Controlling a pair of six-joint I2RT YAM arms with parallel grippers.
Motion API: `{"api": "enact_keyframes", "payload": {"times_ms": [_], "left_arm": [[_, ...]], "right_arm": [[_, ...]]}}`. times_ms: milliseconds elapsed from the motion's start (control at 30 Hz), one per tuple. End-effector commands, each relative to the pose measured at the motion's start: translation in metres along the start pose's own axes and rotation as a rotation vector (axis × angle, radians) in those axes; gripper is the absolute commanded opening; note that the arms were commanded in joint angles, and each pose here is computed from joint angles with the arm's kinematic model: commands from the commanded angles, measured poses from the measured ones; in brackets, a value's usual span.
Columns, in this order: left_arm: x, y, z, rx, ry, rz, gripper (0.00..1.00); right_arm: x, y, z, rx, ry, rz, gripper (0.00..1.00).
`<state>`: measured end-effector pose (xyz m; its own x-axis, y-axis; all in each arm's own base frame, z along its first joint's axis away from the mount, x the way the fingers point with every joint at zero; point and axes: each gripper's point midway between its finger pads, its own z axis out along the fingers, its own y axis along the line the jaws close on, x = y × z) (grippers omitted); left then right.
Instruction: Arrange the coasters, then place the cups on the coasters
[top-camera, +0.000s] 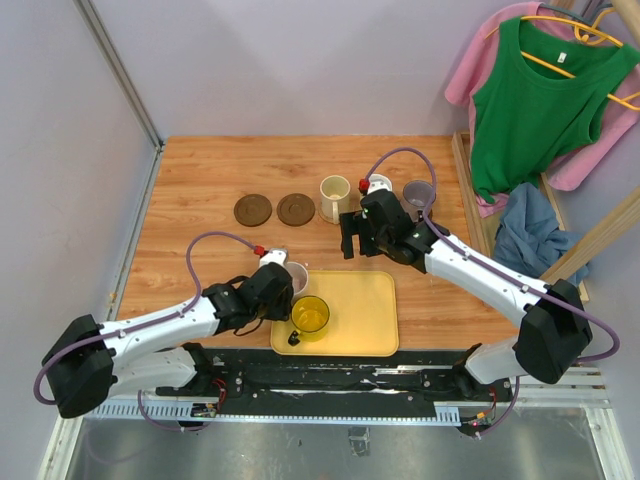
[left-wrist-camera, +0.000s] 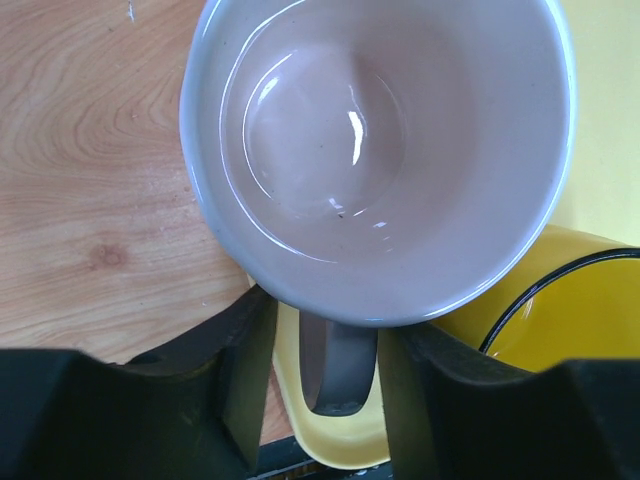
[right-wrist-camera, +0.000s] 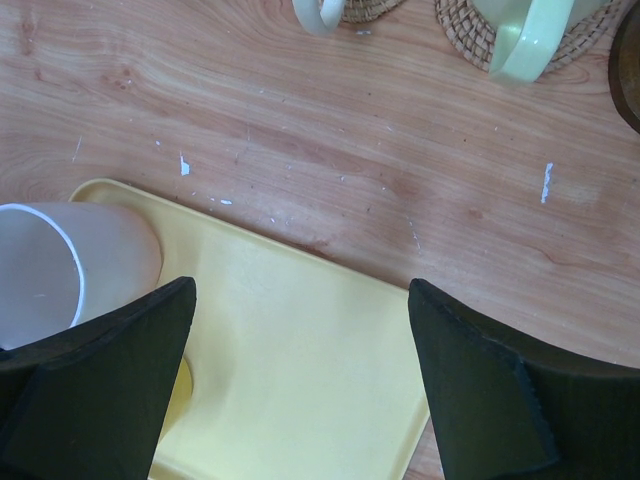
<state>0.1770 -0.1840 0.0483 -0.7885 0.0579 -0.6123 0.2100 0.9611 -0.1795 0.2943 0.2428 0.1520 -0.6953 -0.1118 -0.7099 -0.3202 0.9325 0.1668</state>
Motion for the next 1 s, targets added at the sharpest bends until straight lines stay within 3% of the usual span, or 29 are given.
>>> {"api": "enact_keyframes", "payload": {"times_ms": [0, 133, 400, 633, 967], "left_arm": [[-0.02, -0.012, -0.002, 0.019, -0.061, 0.01, 0.45], [-0.022, -0.015, -0.002, 0.024, -0.062, 0.018, 0.37], [-0.012, -0.013, 0.0, 0.013, -0.028, 0.039, 0.01], [-0.032, -0.02, -0.006, 0.024, -0.104, 0.055, 0.0], [-0.114, -0.032, -0.031, -0.015, -0.371, 0.077, 0.0]], "right_arm": [[-0.001, -0.001, 0.0, -0.008, -0.009, 0.024, 0.88], [0.0, -0.001, 0.0, -0.01, -0.007, 0.024, 0.88], [0.0, 0.0, 0.0, -0.015, -0.006, 0.022, 0.88], [0.002, 0.0, 0.001, -0.019, -0.009, 0.022, 0.87], [-0.003, -0.016, -0.011, 0.043, -0.066, 0.007, 0.87]]}}
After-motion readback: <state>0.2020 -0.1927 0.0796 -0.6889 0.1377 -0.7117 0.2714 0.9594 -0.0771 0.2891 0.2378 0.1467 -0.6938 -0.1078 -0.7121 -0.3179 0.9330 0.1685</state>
